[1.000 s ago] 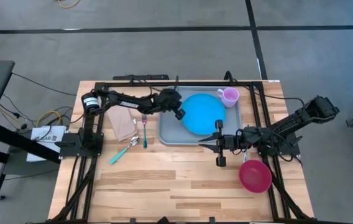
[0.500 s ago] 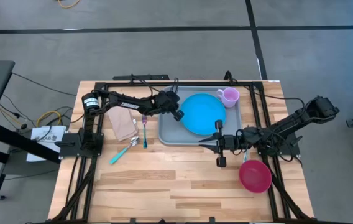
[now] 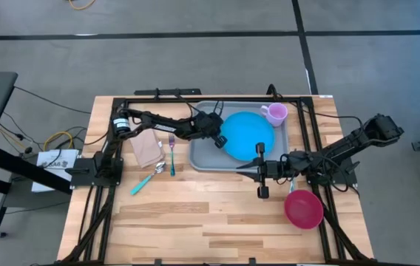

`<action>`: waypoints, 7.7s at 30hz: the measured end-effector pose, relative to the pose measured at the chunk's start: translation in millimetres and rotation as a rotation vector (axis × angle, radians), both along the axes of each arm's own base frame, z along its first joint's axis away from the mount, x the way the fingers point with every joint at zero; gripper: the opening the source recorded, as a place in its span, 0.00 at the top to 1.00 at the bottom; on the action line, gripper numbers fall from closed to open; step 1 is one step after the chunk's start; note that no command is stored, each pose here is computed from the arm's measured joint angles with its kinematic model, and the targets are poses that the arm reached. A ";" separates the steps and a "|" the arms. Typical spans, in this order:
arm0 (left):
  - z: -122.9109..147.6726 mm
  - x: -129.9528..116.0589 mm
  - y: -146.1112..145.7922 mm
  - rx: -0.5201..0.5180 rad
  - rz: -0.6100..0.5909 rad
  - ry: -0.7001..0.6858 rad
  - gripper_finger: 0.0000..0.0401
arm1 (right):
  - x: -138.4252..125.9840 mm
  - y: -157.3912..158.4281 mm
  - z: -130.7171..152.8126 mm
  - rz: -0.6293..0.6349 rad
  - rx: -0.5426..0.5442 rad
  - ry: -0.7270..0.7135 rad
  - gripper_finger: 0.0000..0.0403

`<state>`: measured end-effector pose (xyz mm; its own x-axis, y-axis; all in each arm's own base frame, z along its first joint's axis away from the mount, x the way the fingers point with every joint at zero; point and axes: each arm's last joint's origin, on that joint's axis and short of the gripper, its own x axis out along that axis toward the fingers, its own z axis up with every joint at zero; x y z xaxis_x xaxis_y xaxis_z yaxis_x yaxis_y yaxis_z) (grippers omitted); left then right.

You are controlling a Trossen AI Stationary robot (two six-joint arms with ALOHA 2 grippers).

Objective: Set up tray
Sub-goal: Put the blue plate on the gray serving tray to the bottom left of the pink cup, then put the pink bowl on the blue plate

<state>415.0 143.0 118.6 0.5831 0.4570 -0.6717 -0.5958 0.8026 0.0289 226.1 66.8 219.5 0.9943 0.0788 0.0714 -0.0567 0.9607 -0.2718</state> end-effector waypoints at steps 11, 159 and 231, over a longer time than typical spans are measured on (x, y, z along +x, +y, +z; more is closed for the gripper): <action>1.2 5.3 -18.2 0.009 -0.070 0.070 1.00 | 0.0 0.0 -0.1 0.000 -0.003 0.000 0.87; 215.3 -149.7 -115.1 0.341 -0.252 0.422 0.66 | -110.5 70.0 -20.0 -0.566 0.040 1.762 0.87; 218.0 -144.3 -116.1 0.304 -0.255 0.334 0.66 | -2.3 -115.8 4.2 -1.129 1.067 0.962 0.98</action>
<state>270.7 26.8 336.6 0.4779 0.5320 -0.6990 -0.3006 0.8468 0.4389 223.7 -49.0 223.6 0.2544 -0.2731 -0.9277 0.9191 0.3667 0.1441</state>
